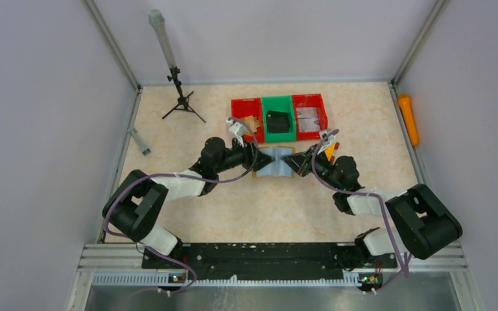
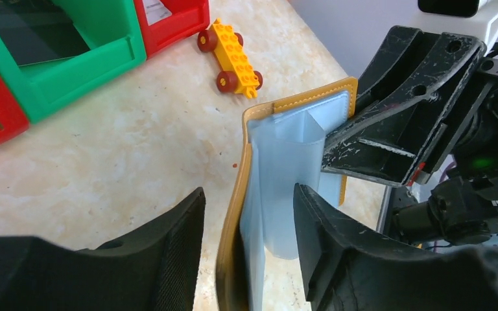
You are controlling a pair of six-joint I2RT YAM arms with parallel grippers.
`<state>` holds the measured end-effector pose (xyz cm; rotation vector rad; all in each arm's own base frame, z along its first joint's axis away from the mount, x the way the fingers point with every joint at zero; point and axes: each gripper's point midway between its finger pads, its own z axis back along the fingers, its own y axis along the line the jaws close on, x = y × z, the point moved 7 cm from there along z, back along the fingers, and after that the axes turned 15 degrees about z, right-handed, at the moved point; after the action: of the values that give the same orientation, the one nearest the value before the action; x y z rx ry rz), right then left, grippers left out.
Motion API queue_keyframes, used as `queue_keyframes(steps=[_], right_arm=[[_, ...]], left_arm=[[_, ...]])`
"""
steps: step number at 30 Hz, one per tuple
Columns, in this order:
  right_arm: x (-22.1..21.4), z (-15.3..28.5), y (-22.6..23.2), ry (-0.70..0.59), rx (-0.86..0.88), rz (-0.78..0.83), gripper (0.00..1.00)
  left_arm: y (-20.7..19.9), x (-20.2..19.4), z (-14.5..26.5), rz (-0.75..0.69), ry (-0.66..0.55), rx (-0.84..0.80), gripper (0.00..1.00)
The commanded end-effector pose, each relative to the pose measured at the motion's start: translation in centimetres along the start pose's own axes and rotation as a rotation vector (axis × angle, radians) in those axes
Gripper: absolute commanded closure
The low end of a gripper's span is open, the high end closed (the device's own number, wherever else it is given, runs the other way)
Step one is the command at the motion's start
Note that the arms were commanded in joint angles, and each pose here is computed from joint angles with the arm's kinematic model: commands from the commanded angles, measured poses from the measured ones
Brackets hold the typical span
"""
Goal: Take the credit cards out of the card holder
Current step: Place the card holder at the center of the board.
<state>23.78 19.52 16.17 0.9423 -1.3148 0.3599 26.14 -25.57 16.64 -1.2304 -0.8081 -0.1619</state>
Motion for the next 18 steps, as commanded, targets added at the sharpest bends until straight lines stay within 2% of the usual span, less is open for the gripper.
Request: queue_keyframes(steps=[1,7,11,17,18], right_arm=[[1.9,-0.8,1.1,-0.079,0.062,0.028,0.95],[2.0,-0.8,1.2,-0.099,0.032,0.021,0.97],[2.0,-0.8,0.7,-0.097,-0.025,0.019,0.99],[2.0,-0.5,0.2,-0.105,-0.081,0.021,0.99],[2.1,-0.5,0.3,-0.107,-0.080,0.022,1.00]], left_arm=[[-1.4,1.0,-0.9,-0.077,-0.024,0.000,0.42],[-1.4,0.3,-1.7,-0.119,0.016,0.039,0.34],[-1.8,0.4,-1.1,-0.133,-0.012,0.052,0.28],[-2.5,0.4,0.2,-0.167,-0.039,0.029,0.02],[-2.6,0.5,0.3,-0.172,-0.041,0.020,0.01]])
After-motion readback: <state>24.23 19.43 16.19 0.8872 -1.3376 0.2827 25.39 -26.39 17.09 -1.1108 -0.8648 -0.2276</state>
